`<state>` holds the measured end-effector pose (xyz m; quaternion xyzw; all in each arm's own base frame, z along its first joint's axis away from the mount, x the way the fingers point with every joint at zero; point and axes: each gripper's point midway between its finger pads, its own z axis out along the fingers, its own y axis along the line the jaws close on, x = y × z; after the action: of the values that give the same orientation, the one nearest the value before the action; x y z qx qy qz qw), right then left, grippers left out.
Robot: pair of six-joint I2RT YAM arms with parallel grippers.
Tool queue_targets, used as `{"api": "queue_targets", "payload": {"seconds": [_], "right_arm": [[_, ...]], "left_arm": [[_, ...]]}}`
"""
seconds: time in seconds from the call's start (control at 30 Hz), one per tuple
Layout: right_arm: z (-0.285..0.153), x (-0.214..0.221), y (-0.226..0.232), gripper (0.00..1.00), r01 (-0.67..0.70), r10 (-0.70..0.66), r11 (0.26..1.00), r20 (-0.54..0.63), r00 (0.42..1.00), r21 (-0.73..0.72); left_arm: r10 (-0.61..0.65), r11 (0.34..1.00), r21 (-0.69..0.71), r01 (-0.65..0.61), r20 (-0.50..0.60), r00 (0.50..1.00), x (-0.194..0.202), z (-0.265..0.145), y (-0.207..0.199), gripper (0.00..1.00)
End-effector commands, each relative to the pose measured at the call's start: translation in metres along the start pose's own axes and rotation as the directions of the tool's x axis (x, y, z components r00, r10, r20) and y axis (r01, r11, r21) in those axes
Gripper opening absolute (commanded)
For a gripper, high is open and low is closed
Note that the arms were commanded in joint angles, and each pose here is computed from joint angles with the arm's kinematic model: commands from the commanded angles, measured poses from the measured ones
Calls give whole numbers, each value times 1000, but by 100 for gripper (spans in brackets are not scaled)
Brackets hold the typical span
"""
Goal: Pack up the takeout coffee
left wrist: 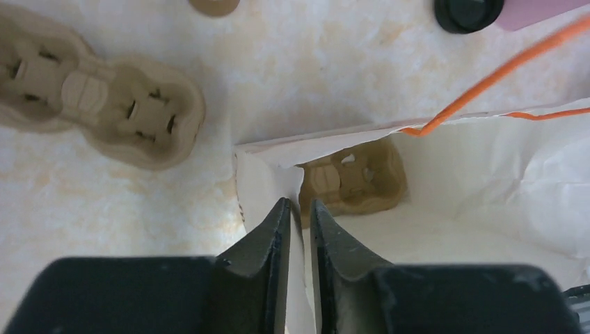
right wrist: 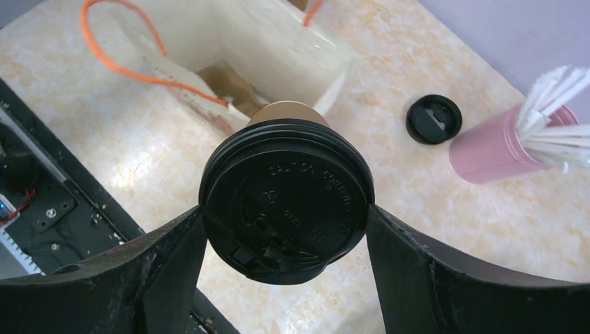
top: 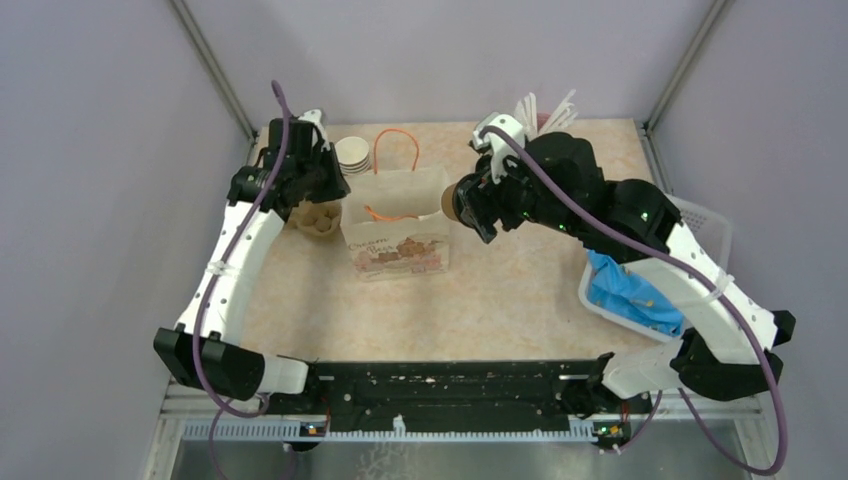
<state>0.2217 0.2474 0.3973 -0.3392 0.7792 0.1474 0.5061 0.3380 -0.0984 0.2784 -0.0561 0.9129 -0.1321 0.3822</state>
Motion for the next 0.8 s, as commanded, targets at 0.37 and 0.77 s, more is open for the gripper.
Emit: {"api": "queue_targets", "payload": {"seconds": [0.37, 0.77], "right_arm": [[-8, -31, 17, 77, 66, -51, 990, 127, 991, -122], [-34, -14, 14, 76, -18, 42, 991, 185, 982, -130]], "left_arm": [[85, 908, 327, -262, 469, 879, -52, -20, -63, 0], [70, 847, 320, -425, 725, 685, -48, -44, -67, 0]]}}
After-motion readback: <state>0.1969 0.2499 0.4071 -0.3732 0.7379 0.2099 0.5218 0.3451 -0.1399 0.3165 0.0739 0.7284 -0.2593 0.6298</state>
